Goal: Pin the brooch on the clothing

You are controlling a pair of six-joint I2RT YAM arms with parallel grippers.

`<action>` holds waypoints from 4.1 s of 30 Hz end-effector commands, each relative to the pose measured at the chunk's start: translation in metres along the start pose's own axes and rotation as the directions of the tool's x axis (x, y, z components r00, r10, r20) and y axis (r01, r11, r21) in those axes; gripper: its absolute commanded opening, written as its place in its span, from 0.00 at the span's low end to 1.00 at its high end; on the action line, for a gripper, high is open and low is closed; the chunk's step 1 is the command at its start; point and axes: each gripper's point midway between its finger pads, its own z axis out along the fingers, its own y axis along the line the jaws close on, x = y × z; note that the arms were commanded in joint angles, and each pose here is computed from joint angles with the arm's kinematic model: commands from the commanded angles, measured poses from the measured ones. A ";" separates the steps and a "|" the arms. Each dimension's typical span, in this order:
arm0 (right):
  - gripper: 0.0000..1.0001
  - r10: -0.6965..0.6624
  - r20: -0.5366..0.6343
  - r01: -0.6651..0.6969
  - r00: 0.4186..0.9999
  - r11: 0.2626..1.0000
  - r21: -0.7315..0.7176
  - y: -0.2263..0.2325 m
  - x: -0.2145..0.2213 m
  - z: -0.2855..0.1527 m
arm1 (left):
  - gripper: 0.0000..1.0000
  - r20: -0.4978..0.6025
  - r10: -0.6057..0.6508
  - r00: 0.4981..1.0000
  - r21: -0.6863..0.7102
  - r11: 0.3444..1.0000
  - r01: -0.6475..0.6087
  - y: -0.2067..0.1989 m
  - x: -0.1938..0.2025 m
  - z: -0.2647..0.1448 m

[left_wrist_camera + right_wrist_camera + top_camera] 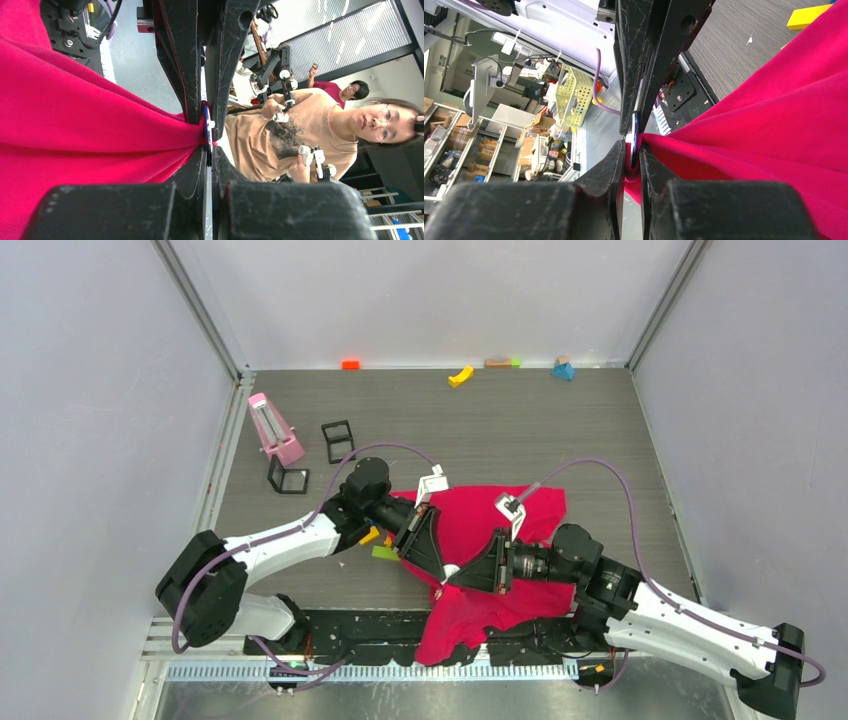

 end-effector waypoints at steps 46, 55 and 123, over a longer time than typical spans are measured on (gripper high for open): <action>0.56 -0.027 0.181 0.023 0.983 0.999 0.025 -0.010 -0.036 -0.040 | 0.00 0.055 0.152 0.987 -0.205 0.969 -0.138 0.007 -0.014 -0.008; 0.61 -0.067 0.269 -0.069 0.961 0.882 0.466 -0.088 -0.051 -0.064 | 0.00 0.105 0.125 0.987 -0.569 0.821 -0.044 0.065 -0.022 -0.036; 0.67 0.315 0.223 -0.299 0.923 0.216 0.930 -0.218 0.064 -0.109 | 0.63 0.750 0.094 0.655 -0.620 0.447 0.645 0.220 -0.030 -0.173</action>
